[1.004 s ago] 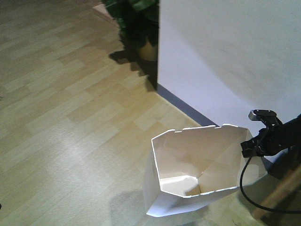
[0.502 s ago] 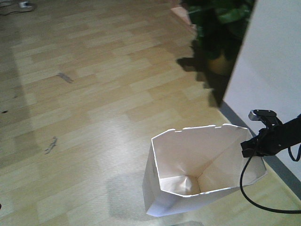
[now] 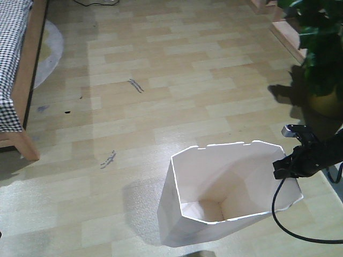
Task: Move trash bin to bedside with robot
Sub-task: 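Hold the bin rim with the right gripper while the base turns toward the bed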
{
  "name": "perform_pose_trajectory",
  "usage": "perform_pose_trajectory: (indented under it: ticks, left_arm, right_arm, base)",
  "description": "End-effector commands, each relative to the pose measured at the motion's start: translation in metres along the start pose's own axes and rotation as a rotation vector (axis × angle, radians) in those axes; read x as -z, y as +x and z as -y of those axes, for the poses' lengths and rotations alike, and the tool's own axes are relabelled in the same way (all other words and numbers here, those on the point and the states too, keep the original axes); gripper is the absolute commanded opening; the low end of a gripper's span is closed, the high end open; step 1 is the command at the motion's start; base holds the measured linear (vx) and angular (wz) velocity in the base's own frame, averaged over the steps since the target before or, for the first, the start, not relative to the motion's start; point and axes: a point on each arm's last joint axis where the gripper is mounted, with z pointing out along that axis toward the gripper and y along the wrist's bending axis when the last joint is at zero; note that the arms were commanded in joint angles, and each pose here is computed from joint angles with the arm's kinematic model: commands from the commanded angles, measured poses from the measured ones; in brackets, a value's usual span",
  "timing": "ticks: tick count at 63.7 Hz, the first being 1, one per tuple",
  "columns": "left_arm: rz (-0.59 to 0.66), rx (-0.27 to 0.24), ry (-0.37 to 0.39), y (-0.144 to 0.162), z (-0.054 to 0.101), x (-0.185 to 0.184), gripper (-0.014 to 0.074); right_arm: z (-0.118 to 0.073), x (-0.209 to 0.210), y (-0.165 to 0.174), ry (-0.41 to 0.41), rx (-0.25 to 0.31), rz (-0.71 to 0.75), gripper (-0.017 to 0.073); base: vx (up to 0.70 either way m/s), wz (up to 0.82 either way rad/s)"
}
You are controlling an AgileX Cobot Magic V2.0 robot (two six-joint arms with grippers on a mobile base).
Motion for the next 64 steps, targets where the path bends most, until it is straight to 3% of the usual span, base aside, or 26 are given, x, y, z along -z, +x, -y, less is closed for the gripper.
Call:
perform_pose_trajectory:
  ticks: [1,64]
  left_arm:
    - [0.076,0.006,0.011,-0.0054,0.0008,0.0008,-0.0006]
    - [0.076,0.006,0.011,-0.0054,0.0008,0.0008,-0.0006]
  right_arm:
    - [-0.0171,0.0243,-0.0146,-0.117,-0.030,0.068,-0.0005]
    - [-0.0174,0.0244,-0.0145,-0.120,-0.030,0.067,-0.0005]
  base:
    - [0.21,0.30]
    - [0.31,0.06]
